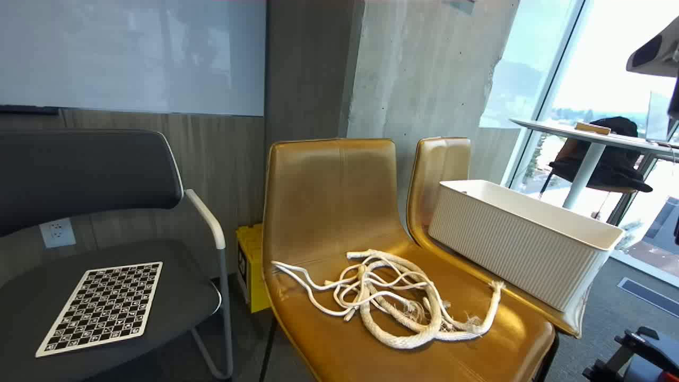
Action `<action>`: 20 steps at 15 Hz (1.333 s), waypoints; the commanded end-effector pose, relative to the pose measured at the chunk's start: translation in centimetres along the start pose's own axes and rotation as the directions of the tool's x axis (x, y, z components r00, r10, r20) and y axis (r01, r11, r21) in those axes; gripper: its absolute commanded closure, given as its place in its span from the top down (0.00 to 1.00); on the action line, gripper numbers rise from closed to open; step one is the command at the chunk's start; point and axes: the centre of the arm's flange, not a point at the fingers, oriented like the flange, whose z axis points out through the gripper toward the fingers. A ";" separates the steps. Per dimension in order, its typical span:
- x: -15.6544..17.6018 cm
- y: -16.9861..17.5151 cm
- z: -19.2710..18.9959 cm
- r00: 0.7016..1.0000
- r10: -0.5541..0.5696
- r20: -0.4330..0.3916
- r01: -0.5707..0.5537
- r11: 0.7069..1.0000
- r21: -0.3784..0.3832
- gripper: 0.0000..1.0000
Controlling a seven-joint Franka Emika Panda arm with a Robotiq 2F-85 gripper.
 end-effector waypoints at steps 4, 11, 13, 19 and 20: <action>0.0 0.0 0.0 1.000 0.000 0.000 0.000 1.000 0.000 1.00; 1.0 -1.1 0.4 0.999 -0.010 -0.051 0.007 0.999 -0.050 1.00; 2.6 -2.5 0.9 0.991 -0.055 -0.126 0.041 0.993 -0.113 1.00; 10.5 -3.5 5.8 0.939 -0.144 -0.312 0.068 0.967 -0.244 1.00; 12.3 -3.0 7.0 0.938 -0.145 -0.315 0.063 0.965 -0.254 1.00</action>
